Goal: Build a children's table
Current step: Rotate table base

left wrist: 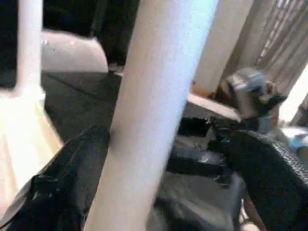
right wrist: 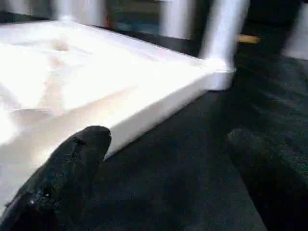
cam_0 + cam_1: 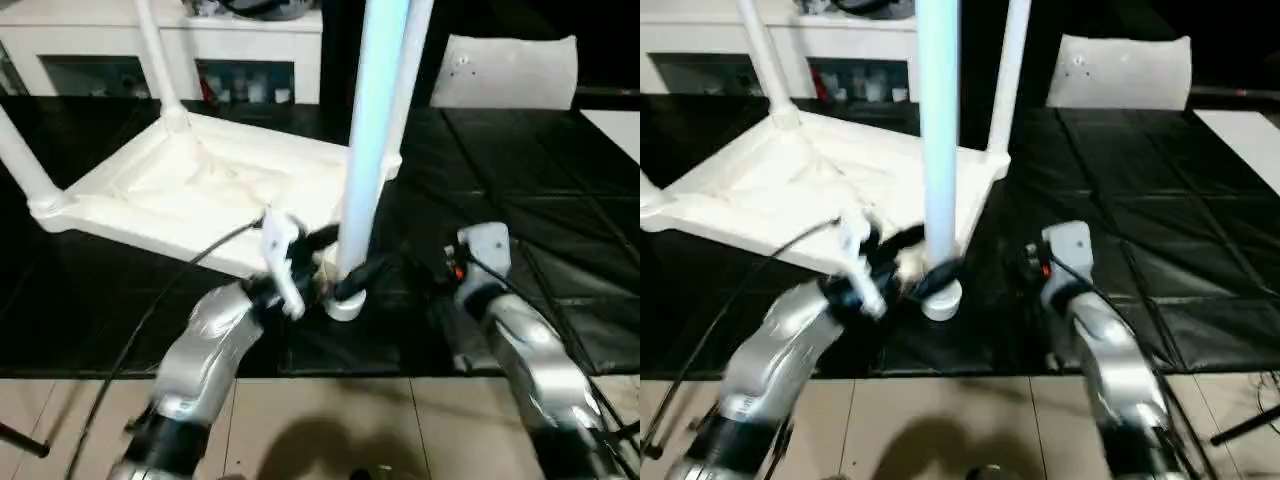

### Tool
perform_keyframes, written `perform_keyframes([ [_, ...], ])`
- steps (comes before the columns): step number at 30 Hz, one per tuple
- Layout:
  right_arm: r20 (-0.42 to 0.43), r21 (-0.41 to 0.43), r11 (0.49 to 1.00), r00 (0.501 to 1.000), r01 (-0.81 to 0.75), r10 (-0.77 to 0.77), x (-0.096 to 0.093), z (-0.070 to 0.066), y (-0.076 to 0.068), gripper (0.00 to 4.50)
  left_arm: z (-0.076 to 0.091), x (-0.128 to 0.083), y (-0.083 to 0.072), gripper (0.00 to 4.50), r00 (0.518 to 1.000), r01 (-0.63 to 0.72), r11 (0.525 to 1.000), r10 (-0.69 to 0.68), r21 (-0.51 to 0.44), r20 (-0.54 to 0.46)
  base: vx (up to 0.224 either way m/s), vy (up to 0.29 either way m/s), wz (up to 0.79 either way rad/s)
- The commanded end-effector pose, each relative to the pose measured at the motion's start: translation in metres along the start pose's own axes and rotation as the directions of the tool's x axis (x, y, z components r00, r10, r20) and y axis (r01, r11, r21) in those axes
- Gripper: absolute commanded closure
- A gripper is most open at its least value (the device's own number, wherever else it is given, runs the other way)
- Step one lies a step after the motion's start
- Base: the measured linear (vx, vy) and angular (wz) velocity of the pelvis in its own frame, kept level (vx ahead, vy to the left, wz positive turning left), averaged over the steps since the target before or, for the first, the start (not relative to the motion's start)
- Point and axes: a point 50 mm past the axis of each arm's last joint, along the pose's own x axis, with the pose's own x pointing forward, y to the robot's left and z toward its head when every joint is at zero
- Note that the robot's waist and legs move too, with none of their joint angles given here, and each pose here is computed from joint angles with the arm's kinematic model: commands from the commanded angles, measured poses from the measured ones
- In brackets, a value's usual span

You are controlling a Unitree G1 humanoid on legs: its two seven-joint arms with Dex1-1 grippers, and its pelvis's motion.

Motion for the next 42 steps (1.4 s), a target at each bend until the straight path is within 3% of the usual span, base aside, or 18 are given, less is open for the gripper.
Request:
perform_keyframes([
  [1,-0.022,-0.029,0.992,0.993,-0.120,0.120,-0.011,0.005,0.007,0.00,-0.006,-0.017,0.006,0.05,0.995,-0.092,0.996,0.092,0.006,-0.037,0.000,0.000,0.00],
  [7,-0.025,-0.040,0.963,0.964,-0.266,0.265,-0.023,0.011,0.017,0.00,-0.006,-0.041,0.013,0.05,0.982,-0.186,0.982,0.186,0.013,-0.018,0.000,0.000,0.00],
  [10,0.012,-0.015,0.920,0.920,-0.392,0.392,-0.026,0.020,0.034,0.00,-0.007,-0.062,0.008,0.05,0.979,-0.204,0.979,0.204,-0.025,-0.023,0.000,0.000,0.00],
  [14,0.029,-0.017,0.912,0.912,-0.409,0.409,-0.012,0.021,0.051,0.00,-0.004,-0.069,0.006,0.05,0.966,-0.258,0.966,0.258,0.021,-0.009,0.000,0.000,0.00],
  [16,0.029,-0.023,0.917,0.917,-0.398,0.399,-0.008,0.021,0.052,0.00,-0.004,-0.069,0.007,0.05,0.964,-0.265,0.964,0.265,0.027,-0.007,0.000,0.000,0.00],
  [19,0.034,-0.028,0.973,0.973,-0.229,0.230,0.016,0.021,0.046,0.00,-0.003,-0.065,0.005,0.05,0.960,-0.278,0.960,0.278,0.035,0.000,0.000,0.000,0.00],
  [23,0.043,-0.027,0.996,0.996,-0.080,0.082,0.030,0.024,0.035,0.00,-0.004,-0.062,0.003,0.05,0.959,-0.284,0.958,0.284,0.043,-0.008,0.000,0.000,0.00],
  [31,0.032,-0.049,0.993,0.994,0.106,-0.104,0.023,0.021,0.000,0.00,-0.006,-0.060,0.007,0.05,0.948,-0.318,0.946,0.319,0.070,-0.014,0.000,0.000,0.00],
  [35,-0.006,-0.094,0.975,0.979,0.201,-0.203,0.012,0.014,-0.026,0.00,-0.006,-0.060,0.011,0.05,0.938,-0.343,0.936,0.345,0.085,-0.022,0.000,0.000,0.00],
  [38,-0.026,-0.110,0.965,0.970,0.238,-0.242,0.002,0.010,-0.036,0.00,-0.004,-0.059,0.017,0.05,0.924,-0.378,0.920,0.382,0.104,-0.022,0.000,0.000,0.00],
  [40,-0.027,-0.098,0.969,0.973,0.226,-0.229,-0.004,0.010,-0.036,0.00,-0.002,-0.058,0.021,0.05,0.904,-0.424,0.897,0.428,0.125,-0.006,0.000,0.000,0.00],
  [42,-0.007,-0.029,0.993,0.993,0.117,-0.117,-0.008,0.012,-0.017,0.00,-0.002,-0.058,0.027,0.05,0.875,-0.480,0.870,0.484,0.110,-0.013,0.000,0.000,0.00],
])
